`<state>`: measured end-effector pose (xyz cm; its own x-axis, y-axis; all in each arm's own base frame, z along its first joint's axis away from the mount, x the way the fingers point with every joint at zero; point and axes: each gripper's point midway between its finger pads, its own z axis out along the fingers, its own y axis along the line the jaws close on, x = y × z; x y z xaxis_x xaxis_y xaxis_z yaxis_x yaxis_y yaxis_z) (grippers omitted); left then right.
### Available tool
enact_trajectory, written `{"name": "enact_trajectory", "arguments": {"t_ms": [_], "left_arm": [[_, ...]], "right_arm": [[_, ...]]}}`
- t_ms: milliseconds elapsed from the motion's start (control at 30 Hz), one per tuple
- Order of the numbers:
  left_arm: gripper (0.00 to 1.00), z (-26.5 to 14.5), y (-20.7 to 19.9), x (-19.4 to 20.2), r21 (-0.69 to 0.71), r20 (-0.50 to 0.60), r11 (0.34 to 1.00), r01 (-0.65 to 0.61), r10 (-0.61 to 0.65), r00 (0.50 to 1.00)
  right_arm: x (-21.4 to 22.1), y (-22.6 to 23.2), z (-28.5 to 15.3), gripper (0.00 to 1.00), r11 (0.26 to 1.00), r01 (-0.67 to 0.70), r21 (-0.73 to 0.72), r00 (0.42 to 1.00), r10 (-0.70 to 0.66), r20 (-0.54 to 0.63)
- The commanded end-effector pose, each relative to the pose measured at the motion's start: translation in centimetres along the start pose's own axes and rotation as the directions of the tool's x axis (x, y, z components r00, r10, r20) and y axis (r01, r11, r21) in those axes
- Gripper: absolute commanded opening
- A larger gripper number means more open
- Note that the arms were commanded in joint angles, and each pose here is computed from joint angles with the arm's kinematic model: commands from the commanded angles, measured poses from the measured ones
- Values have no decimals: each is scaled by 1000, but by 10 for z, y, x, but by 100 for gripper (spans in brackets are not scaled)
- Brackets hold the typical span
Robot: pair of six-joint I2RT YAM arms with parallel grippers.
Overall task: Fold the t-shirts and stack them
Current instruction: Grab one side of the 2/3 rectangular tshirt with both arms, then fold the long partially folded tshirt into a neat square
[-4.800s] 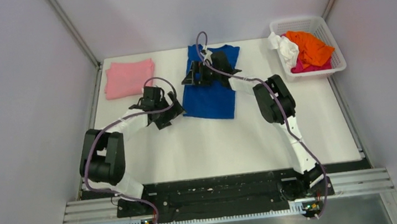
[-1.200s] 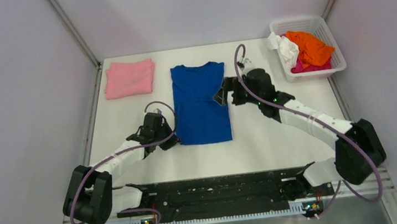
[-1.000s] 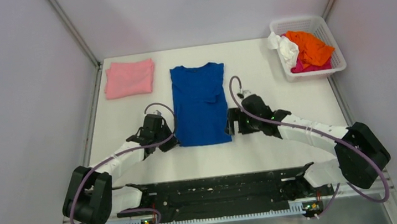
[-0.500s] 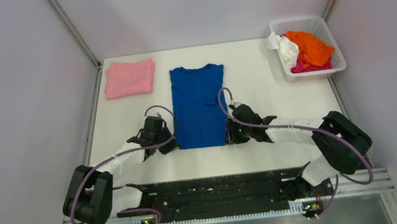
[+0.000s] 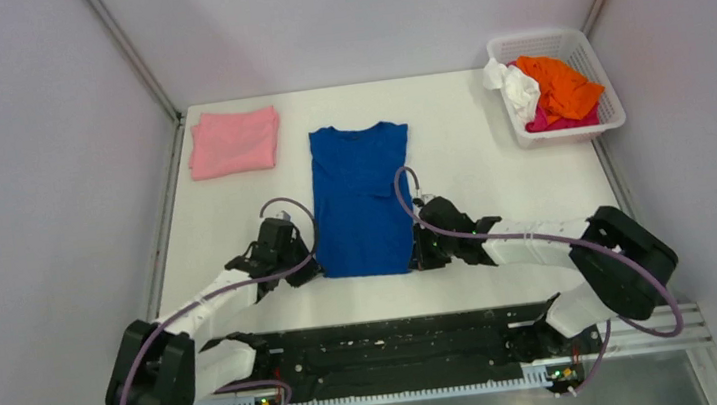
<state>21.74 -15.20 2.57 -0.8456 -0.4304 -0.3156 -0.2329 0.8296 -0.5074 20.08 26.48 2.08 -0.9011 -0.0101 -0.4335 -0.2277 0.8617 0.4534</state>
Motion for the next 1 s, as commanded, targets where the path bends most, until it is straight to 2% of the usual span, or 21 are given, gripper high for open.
{"name": "enact_trajectory", "arguments": {"t_ms": [0, 133, 233, 367, 500, 700, 967], "left_arm": [[0, -23, -5, 19, 19, -15, 999, -29, 30, 999], [0, -60, -19, 29, 49, 5, 996, -69, 69, 998], [0, -91, -34, 23, 128, 59, 989, -73, 66, 996], [0, -128, -66, -4, 229, 186, 967, -110, 68, 980], [0, -146, -95, -51, 246, 366, 957, -151, 53, 929], [0, -144, -125, -112, 141, 494, 974, -177, 86, 865], [0, -96, -154, -174, 110, 460, 974, -197, 126, 879]], "right_arm": [[18, 26, -31, 0, 992, 46, -121, 998, -50, -33], [28, 51, -74, 0, 966, 59, -251, 997, -71, -42], [19, 67, -108, 0, 943, 99, -318, 995, -102, 7], [-13, 84, -141, 0, 927, 162, -338, 984, -127, 121], [-53, 77, -148, 0, 943, 168, -286, 974, -114, 197], [-109, 53, -151, 0, 967, 115, -226, 957, -47, 287], [-147, 25, -132, 0, 962, 22, -271, 955, 60, 290]]}}
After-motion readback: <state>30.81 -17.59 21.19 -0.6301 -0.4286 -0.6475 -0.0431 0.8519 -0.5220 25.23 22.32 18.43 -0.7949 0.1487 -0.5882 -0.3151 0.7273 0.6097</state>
